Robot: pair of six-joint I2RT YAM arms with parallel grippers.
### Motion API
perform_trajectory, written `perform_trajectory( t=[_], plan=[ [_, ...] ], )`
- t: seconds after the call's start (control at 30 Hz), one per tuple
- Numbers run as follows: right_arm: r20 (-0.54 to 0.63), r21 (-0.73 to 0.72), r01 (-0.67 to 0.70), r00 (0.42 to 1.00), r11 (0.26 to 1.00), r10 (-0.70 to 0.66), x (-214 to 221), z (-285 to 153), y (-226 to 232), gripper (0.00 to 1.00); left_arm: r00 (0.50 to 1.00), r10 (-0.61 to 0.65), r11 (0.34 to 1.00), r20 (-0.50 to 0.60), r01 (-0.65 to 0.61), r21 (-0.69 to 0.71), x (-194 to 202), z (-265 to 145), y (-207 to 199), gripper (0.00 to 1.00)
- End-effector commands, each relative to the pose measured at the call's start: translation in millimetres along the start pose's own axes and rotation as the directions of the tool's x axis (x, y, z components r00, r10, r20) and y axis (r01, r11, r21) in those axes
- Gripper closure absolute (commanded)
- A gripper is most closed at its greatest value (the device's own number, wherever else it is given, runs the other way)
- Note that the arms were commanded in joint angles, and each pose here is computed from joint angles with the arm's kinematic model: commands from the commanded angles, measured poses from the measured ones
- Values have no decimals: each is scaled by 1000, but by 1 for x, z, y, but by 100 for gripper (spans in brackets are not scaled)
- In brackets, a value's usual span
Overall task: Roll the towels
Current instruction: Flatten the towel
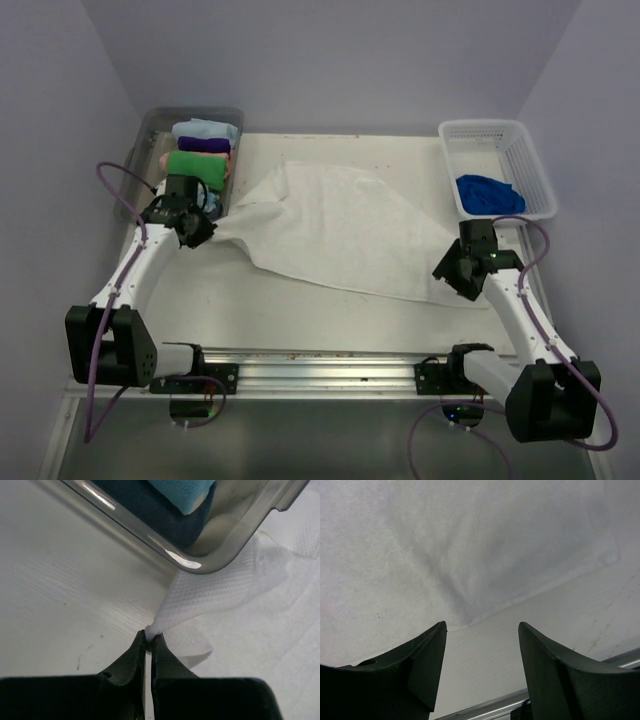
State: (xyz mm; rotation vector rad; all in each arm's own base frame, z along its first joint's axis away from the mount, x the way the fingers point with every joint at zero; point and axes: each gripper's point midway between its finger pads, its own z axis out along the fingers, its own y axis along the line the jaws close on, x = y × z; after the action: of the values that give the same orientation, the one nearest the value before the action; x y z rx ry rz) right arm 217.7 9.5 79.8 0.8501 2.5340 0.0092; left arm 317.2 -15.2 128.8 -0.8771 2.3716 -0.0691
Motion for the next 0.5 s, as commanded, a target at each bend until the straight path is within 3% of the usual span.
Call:
perform_trajectory(
  t=[0.0,0.23,0.47],
  plan=[
    [-32,109,-80,996,991,84,14,-6,-27,37,1000,-23,1000,-18,22,-22,-6,-2,17,100],
    [-114,99,-222,966,970,232,46,7,-27,37,986,-143,989,84,145,-12,-41,-19,44,100],
    [-145,111,-246,955,963,260,59,20,-28,38,971,-197,979,139,201,-20,-58,-28,59,100]
  ],
)
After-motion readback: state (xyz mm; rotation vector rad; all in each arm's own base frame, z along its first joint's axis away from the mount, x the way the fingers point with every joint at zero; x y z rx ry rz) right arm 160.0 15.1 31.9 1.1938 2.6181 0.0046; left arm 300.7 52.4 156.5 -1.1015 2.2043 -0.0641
